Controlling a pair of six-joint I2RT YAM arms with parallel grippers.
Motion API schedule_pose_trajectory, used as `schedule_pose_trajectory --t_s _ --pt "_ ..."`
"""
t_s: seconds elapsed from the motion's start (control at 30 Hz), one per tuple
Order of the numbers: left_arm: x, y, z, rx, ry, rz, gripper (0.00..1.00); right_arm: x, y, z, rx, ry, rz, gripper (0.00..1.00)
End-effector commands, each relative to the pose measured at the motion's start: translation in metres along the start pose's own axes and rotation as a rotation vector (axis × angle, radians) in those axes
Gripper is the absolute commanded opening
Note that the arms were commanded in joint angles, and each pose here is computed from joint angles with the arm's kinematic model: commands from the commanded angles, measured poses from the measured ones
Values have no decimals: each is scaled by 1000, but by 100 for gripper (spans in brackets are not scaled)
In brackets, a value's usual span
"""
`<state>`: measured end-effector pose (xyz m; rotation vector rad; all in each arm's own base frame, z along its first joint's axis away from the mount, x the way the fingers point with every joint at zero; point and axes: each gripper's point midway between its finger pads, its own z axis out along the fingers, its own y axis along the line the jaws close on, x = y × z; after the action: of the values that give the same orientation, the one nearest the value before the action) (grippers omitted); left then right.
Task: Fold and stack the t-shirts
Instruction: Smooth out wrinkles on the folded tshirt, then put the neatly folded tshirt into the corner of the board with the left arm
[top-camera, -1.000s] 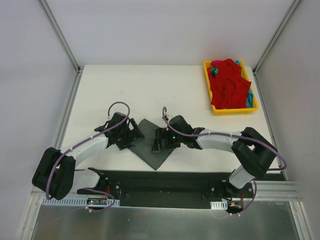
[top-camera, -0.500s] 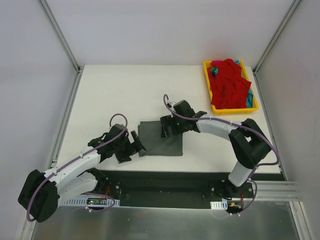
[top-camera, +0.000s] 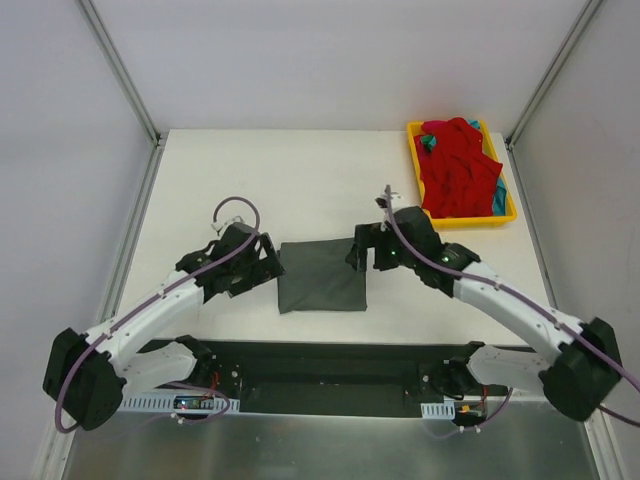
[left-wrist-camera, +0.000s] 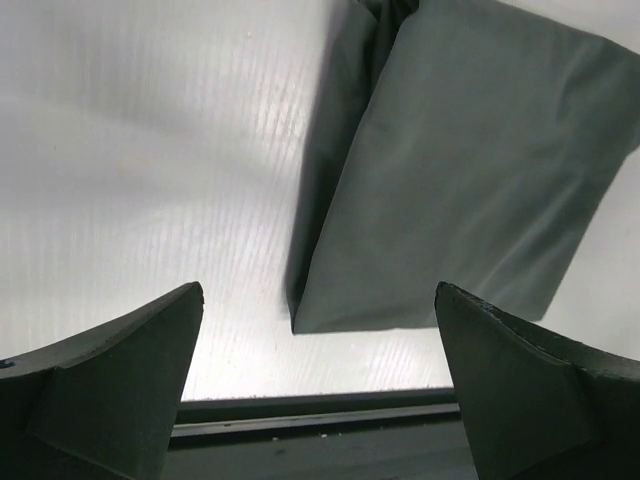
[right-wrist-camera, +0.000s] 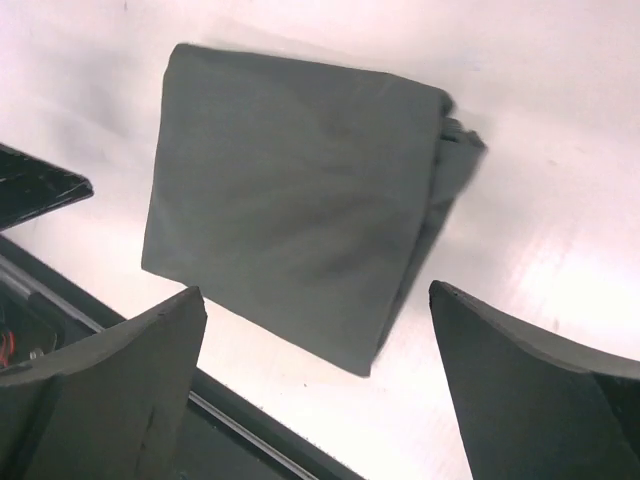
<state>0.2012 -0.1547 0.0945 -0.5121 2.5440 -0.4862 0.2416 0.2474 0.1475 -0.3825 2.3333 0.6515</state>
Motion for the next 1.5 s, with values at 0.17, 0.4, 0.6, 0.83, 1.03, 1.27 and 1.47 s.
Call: schedule_pose_trajectory --t_s 0.17,0.4,0.6,0.83,1.03,1.27,1.47 --pt "-12 0 45 -188 75 81 80 12 -50 -63 186 -269 224 96" --pt "15 -1 80 -235 245 112 58 38 -63 -67 206 -247 239 96" --pt "26 5 96 -295 281 147 25 48 -71 -60 252 -198 202 96" --pt "22 5 115 -384 290 179 0 48 -94 -66 376 -204 154 96" --pt "-51 17 96 -686 102 300 0 44 -113 -74 480 -244 122 96" --pt "-119 24 91 -739 31 298 0 37 -132 -85 593 -281 80 96" --pt "-189 58 89 -812 -18 272 0 34 -147 -94 682 -291 31 96"
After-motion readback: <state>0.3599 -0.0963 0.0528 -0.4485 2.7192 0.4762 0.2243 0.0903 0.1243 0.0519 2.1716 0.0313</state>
